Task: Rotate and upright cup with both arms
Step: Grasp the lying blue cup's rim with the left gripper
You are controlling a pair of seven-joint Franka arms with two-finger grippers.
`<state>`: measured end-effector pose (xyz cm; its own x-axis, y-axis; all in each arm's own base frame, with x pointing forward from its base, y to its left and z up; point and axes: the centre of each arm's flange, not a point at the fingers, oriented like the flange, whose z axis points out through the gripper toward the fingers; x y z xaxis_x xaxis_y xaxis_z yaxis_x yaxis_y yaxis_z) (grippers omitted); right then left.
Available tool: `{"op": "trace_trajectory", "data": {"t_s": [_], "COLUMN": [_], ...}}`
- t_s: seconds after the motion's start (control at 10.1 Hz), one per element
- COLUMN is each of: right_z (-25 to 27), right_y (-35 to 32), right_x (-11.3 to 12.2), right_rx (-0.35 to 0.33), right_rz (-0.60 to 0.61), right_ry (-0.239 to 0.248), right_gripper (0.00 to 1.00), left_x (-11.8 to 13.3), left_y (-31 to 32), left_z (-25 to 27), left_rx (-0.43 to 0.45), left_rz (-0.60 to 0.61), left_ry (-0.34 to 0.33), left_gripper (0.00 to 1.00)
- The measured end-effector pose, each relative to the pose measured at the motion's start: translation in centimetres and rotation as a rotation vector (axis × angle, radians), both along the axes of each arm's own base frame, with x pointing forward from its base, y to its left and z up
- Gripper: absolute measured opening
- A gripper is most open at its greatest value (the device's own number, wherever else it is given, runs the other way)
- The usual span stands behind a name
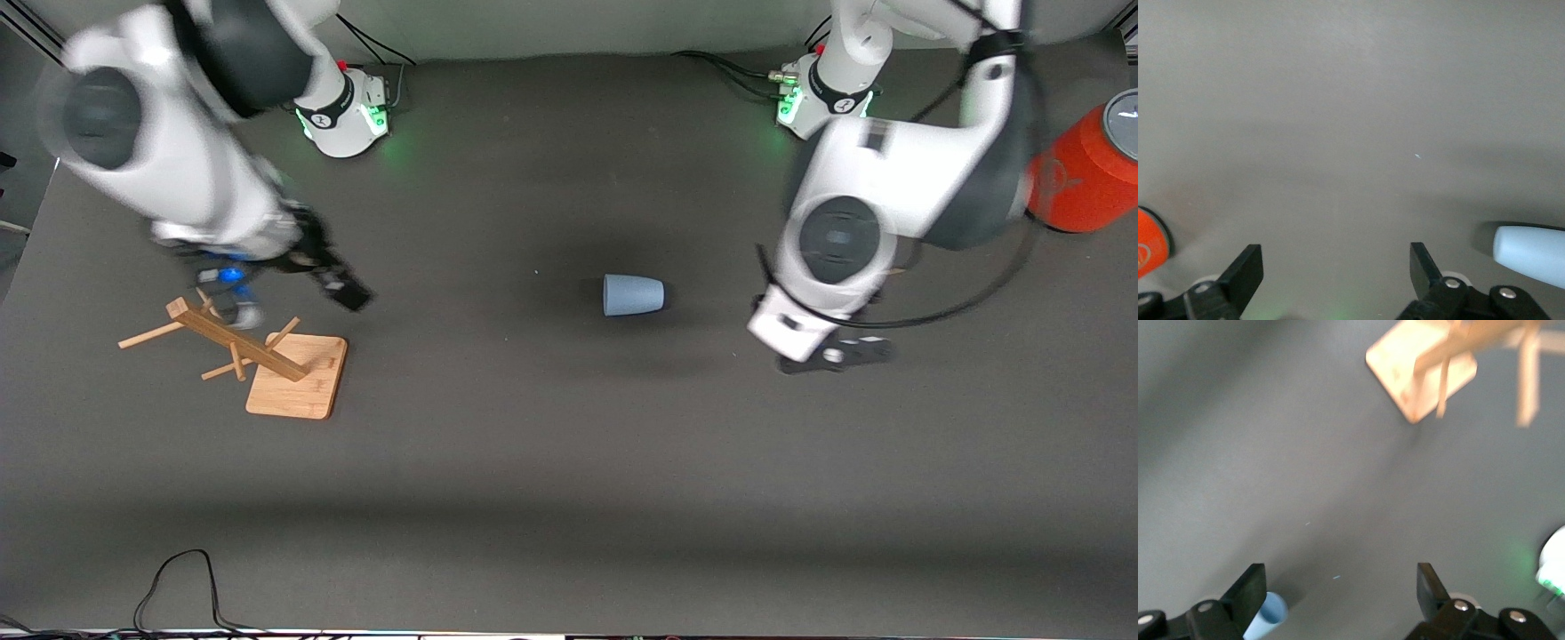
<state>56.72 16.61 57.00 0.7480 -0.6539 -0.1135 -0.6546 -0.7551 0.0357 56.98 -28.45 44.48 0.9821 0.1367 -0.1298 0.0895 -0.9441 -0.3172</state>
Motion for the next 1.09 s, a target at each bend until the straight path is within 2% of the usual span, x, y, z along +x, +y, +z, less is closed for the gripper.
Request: {"op": "trace_trajectory", "data": {"t_s": [0.3,0.5,0.6,0.8,0.99,1.09], "right_z": [1.5,2.3,2.8,3.5,3.7,3.7], "right_y": [-11.1,-15.0,-15.7,-17.6,-18.8,-18.7], "right_x": [0.2,0.1,0.1,-0.1,-0.1,-0.1], "right_rx": [0.048,0.029,0.020,0.010,0.008,0.007], "right_rz": [0.340,0.579,0.656,0.738,0.752,0.753], "right_ry": [-0.045,-0.070,-0.079,-0.094,-0.102,-0.105], "right_gripper": [1.00,1.00,1.00,1.00,1.00,1.00], "left_x": [-4.4,-7.4,-8.6,-12.3,-16.9,-18.0], "left_y": [-8.4,-15.2,-18.3,-23.7,-27.6,-28.3], "left_z": [-2.1,-5.8,-8.5,-14.0,-17.2,-18.1], "left_rx": [0.042,0.091,0.122,0.187,0.253,0.275], "left_rz": [0.103,0.129,0.122,0.080,0.008,-0.010], "left_ry": [-0.050,-0.088,-0.100,-0.123,-0.181,-0.202], "left_gripper": [0.99,0.99,0.99,0.99,0.98,0.98]}}
